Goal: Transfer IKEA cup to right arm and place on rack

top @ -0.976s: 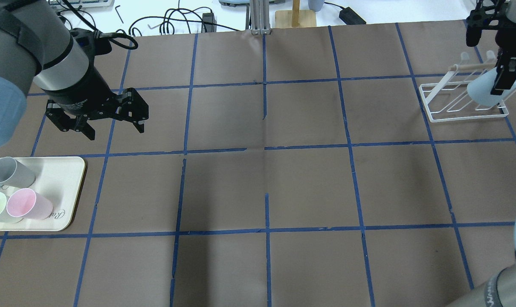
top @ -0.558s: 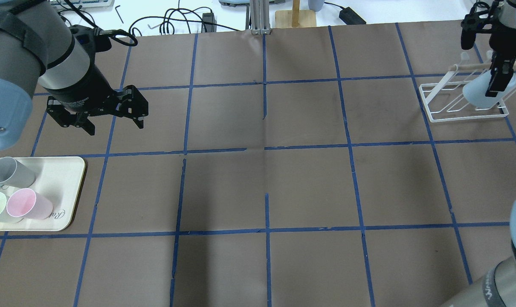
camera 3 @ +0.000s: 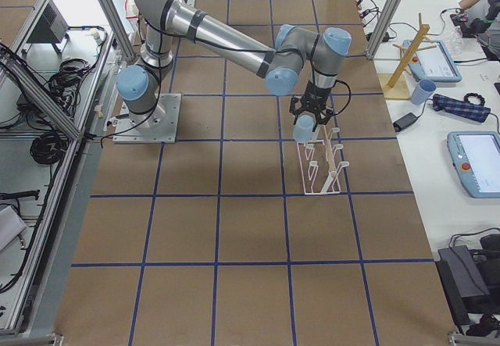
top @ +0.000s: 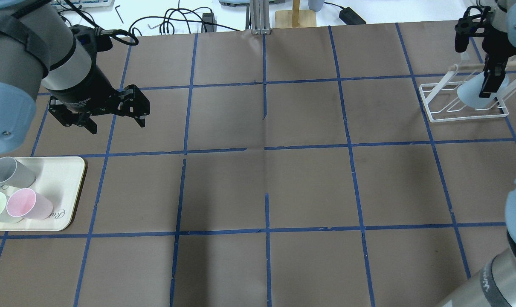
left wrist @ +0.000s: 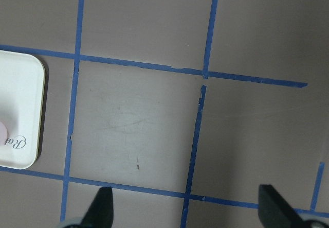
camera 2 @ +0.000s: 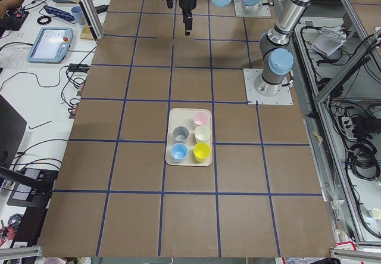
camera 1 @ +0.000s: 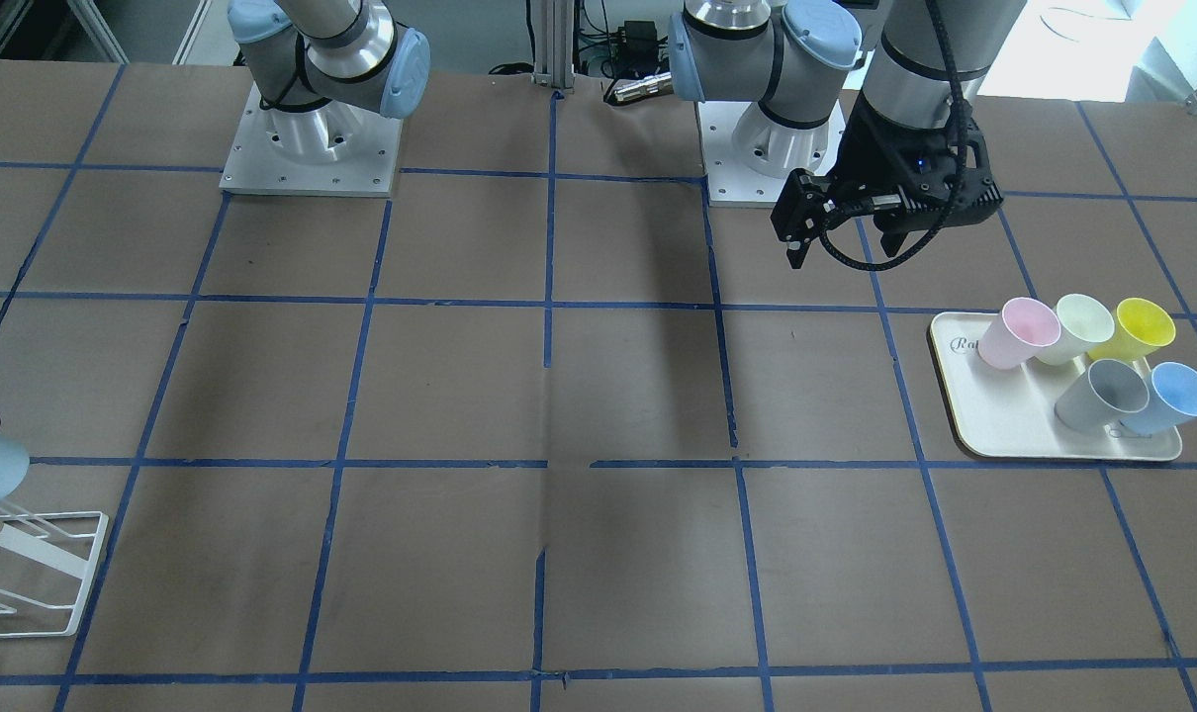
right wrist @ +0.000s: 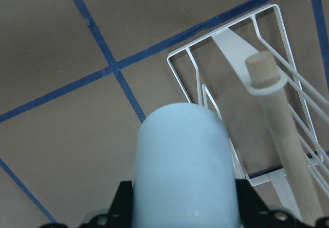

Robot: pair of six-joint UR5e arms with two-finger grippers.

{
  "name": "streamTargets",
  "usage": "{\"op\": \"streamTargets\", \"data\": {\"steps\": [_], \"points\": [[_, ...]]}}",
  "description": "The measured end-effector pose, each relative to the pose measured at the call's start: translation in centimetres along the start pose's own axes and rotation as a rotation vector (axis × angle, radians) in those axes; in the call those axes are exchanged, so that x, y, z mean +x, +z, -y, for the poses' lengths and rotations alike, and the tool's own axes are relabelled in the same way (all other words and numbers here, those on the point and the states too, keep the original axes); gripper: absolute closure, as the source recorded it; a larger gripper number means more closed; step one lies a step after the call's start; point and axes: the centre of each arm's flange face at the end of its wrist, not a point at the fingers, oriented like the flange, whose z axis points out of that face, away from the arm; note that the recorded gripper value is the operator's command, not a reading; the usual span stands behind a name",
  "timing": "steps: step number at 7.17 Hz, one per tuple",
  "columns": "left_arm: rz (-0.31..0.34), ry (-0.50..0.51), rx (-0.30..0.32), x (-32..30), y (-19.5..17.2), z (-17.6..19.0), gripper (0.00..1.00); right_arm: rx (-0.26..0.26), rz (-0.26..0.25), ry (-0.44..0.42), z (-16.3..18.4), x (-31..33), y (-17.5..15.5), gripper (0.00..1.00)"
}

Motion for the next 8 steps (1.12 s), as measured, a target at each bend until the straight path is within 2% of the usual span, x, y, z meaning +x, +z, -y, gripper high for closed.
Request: {"op": "streamTargets", "data": {"steps": [3,5,6,7,8], "points": [[-0.002,-0.002,0.004,0.0,0.0,0.0,0.00,0.007,-0.010,-0.010,0.9,0.2,0.3,0.00],[-0.003,-0.003,0.005,0.0,-0.1,0.0,0.00,0.015,-0.028,0.000,0.7,0.6,-0.7,0.00],[-0.004,-0.003,0.006,0.0,-0.1,0.0,0.00,0.050,-0.053,0.018,0.5,0.9,-2.6,0.00],[-0.005,-0.002,0.007,0.0,-0.2,0.0,0.00,0.111,-0.059,0.066,0.3,0.3,-5.3,0.00],[-0.006,-0.001,0.008,0.1,-0.2,-0.1,0.00,0.177,-0.037,0.147,0.6,-1.8,-8.8,0.00]]}}
